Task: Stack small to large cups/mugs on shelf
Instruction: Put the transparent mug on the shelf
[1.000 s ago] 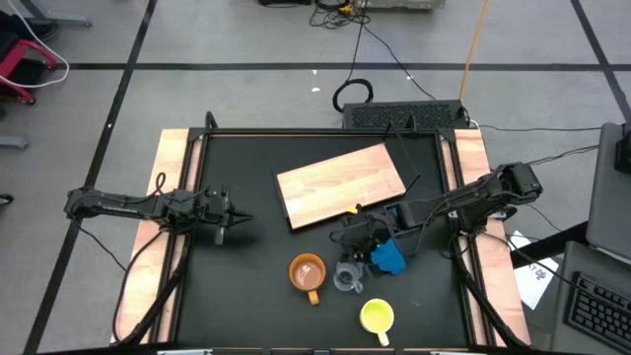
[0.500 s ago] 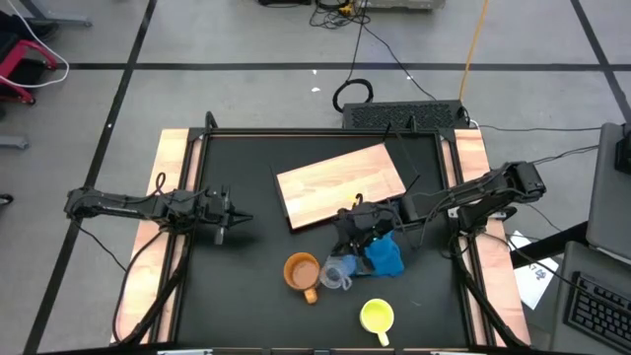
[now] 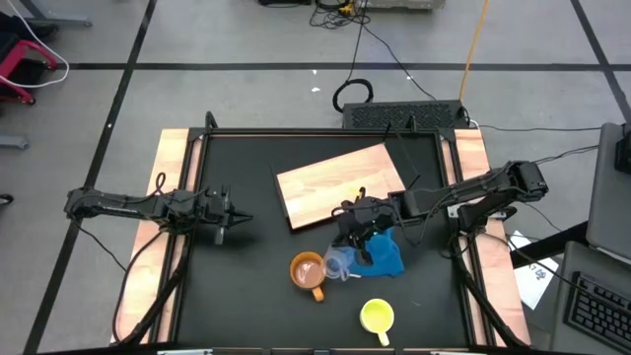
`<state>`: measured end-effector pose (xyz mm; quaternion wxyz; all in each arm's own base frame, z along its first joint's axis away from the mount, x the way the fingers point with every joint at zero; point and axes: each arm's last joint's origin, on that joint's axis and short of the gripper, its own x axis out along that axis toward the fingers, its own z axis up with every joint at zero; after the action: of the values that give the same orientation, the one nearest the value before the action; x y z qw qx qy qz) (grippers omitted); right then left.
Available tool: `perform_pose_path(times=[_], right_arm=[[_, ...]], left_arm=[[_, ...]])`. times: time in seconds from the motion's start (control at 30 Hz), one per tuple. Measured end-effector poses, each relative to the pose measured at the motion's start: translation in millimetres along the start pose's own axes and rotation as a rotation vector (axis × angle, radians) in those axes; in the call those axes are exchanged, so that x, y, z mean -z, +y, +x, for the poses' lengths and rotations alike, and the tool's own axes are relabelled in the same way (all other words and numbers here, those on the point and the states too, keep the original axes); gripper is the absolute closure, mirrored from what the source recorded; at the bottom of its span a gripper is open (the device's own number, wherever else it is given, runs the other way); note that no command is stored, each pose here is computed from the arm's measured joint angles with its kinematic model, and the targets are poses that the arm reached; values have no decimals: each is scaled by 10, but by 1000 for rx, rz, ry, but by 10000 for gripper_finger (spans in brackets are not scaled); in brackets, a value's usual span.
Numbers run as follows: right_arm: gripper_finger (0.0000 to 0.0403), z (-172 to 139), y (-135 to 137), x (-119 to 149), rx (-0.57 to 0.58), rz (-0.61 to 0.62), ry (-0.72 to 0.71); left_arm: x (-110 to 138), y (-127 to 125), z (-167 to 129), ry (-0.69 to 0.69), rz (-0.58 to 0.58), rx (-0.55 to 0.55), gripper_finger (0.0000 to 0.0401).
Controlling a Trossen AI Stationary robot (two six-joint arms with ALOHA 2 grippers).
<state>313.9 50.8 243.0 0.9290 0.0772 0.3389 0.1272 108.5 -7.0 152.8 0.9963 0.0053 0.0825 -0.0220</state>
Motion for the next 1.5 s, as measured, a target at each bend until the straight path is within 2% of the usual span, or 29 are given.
perform_pose_path(times=[0.33,0.57,0.8,1.5], right_arm=[[402,-127,-274,-49,84,11,102],[402,-173,-311,-78,95,-29,136],[402,-194,-346,9,203,-35,225],[402,-193,-345,5,202,-36,222]], left_arm=[[0,0,0,0,0,0,377],[0,0,0,0,0,0,377],[0,0,0,0,0,0,377],[0,0,0,0,0,0,377]])
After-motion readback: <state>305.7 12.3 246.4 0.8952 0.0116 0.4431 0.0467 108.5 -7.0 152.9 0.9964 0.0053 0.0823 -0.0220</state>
